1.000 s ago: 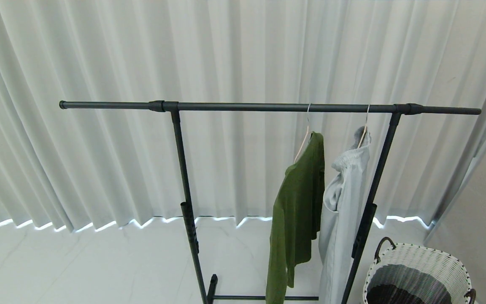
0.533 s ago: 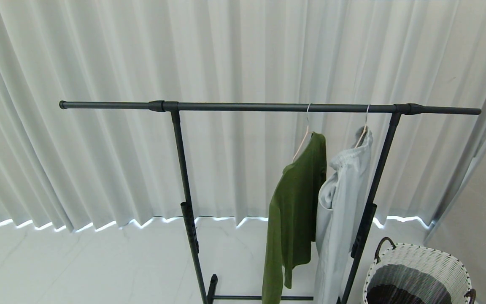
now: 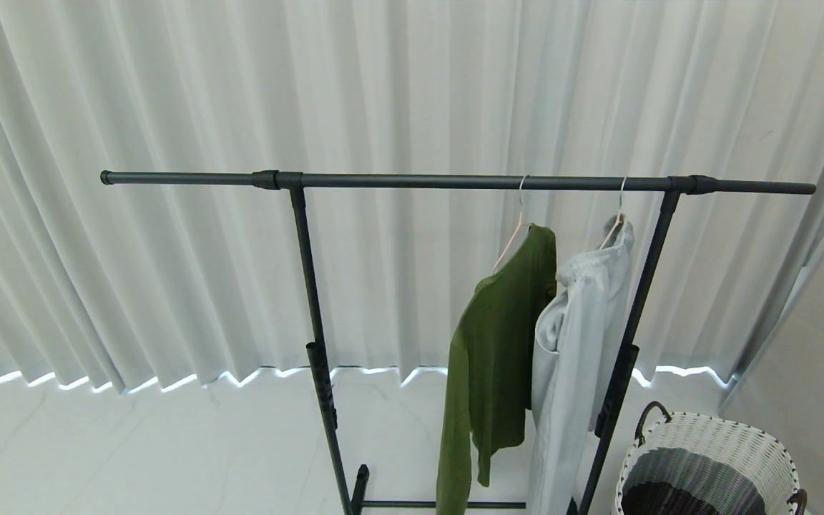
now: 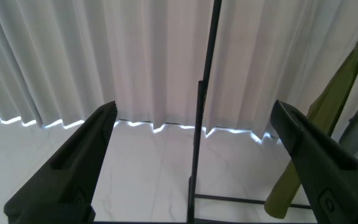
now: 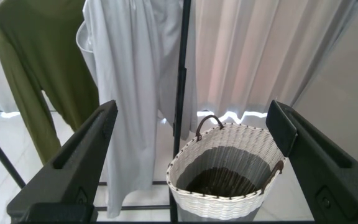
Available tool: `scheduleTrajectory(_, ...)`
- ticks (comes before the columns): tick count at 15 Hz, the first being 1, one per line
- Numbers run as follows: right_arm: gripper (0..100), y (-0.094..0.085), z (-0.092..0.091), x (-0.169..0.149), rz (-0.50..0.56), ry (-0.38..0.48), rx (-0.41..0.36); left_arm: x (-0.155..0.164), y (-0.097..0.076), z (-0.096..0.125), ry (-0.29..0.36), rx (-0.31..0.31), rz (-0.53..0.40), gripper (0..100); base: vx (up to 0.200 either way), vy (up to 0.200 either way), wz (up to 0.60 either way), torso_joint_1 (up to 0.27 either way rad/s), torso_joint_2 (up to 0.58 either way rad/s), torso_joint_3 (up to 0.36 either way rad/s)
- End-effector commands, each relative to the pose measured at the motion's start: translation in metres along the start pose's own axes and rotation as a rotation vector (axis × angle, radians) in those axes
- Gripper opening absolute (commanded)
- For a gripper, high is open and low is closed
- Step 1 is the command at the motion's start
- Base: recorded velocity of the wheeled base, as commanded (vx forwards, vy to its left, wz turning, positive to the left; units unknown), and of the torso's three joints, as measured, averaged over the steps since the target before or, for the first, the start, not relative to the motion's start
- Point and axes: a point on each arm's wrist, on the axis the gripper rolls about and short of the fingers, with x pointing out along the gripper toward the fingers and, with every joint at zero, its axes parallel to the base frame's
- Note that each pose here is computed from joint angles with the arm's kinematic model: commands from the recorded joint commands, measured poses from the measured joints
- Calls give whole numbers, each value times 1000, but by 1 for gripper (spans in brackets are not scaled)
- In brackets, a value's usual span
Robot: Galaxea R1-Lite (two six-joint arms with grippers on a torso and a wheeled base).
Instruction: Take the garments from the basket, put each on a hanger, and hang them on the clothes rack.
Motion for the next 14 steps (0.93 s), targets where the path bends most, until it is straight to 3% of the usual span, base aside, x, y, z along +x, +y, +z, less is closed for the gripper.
scheduleTrajectory(1,100,0,0,0,1,-1,-1,0,0,0,0,0,1,100,0,0,0,0,0,0)
scheduleTrajectory(14,100,0,0,0,1,-1,-8,0,0,0,0,0,1,100,0,0,0,0,0,0)
